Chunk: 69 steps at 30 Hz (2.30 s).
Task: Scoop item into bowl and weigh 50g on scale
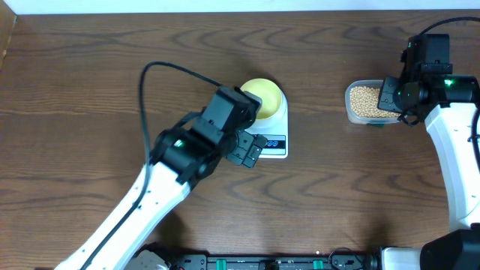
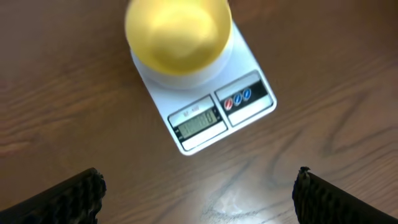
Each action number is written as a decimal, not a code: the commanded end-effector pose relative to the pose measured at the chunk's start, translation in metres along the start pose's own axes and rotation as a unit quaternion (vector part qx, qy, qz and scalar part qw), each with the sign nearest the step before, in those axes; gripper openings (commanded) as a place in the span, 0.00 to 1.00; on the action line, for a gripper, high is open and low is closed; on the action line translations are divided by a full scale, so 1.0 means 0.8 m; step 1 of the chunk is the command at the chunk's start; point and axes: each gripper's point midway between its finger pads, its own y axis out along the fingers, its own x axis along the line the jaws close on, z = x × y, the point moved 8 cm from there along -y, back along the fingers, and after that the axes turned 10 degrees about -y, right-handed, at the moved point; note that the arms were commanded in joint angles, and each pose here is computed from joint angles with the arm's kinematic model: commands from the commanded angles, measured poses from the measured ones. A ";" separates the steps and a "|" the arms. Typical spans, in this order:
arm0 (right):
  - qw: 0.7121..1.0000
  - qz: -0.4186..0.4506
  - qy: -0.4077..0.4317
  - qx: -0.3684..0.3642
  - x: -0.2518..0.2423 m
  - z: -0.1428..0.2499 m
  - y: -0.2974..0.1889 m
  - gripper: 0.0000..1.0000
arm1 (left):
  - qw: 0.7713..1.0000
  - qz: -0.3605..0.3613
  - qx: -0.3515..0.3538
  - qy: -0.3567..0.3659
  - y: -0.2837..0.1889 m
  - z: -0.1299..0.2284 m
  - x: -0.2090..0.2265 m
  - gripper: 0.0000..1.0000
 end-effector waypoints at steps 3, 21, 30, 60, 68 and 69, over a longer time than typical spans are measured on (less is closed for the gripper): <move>1.000 0.001 0.004 -0.022 0.001 -0.006 -0.016 0.01 | 0.998 0.001 -0.062 -0.016 -0.045 -0.007 0.005 0.99; 0.998 0.062 0.015 0.000 -0.011 -0.002 0.005 0.01 | 0.998 0.001 -0.061 -0.016 -0.049 -0.004 0.006 0.99; 0.996 0.068 0.006 0.049 -0.003 -0.005 0.072 0.01 | 0.998 0.000 -0.059 -0.016 -0.048 -0.003 0.006 0.99; 0.976 -0.144 0.083 0.139 -0.011 0.019 0.107 0.01 | 0.998 0.000 -0.059 -0.016 -0.048 -0.003 0.006 0.99; 0.962 -0.211 0.110 0.131 -0.037 0.020 0.108 0.01 | 0.998 0.000 -0.059 -0.016 -0.048 -0.003 0.006 0.99; 0.961 -0.218 0.111 0.131 -0.038 0.020 0.109 0.01 | 0.998 0.000 -0.059 -0.016 -0.048 -0.003 0.006 0.99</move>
